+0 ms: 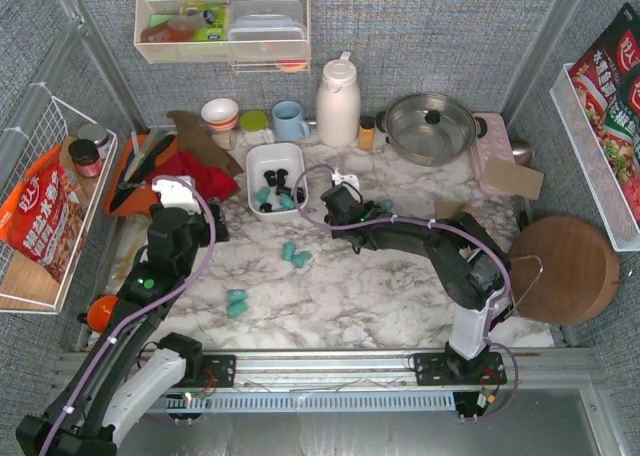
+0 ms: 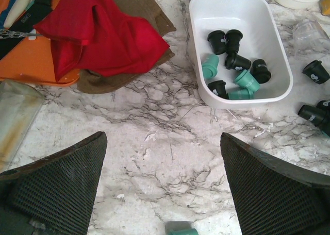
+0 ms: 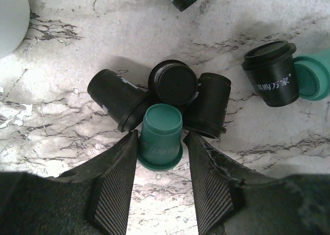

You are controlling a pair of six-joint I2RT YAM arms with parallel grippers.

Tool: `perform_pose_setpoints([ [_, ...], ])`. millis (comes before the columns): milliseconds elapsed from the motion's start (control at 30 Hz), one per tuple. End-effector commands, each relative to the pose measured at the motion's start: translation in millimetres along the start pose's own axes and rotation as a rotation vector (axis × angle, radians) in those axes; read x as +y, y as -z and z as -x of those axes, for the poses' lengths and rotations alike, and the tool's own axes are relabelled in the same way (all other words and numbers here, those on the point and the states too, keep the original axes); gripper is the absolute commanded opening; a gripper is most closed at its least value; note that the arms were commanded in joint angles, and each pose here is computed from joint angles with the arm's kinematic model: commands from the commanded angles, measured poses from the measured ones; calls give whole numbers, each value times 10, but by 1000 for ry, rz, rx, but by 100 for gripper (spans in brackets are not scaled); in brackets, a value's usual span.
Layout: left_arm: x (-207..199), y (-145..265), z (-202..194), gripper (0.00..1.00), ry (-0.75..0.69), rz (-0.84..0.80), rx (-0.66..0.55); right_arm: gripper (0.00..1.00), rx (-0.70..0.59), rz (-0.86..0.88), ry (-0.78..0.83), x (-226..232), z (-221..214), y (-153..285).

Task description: Mix the coffee capsules in the storage basket

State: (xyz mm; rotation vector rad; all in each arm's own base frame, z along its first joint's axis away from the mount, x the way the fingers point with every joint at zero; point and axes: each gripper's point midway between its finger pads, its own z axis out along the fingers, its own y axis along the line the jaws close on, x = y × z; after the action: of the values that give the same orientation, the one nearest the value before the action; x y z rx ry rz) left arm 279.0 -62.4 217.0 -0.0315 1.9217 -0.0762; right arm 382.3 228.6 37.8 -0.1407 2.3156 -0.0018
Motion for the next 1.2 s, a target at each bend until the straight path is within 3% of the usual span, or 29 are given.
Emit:
perform_pose_setpoints([
  [0, -29, -11, 79, 99, 10, -14, -30, 48, -16, -10, -14, 7, 45, -29],
  [467, -32, -7, 95, 99, 16, -19, -33, 36, -71, 25, -20, 10, 299, 211],
  [800, -52, -3, 103, 99, 22, -33, -33, 36, -256, 284, 43, 813, 1166, 666],
  [1067, -30, 30, 121, 99, 27, -28, -48, 38, -266, 349, 12, 1359, 1441, 239],
  [1167, -45, 34, 126, 99, 29, -36, -49, 44, -243, 341, -4, 1427, 1395, 90],
])
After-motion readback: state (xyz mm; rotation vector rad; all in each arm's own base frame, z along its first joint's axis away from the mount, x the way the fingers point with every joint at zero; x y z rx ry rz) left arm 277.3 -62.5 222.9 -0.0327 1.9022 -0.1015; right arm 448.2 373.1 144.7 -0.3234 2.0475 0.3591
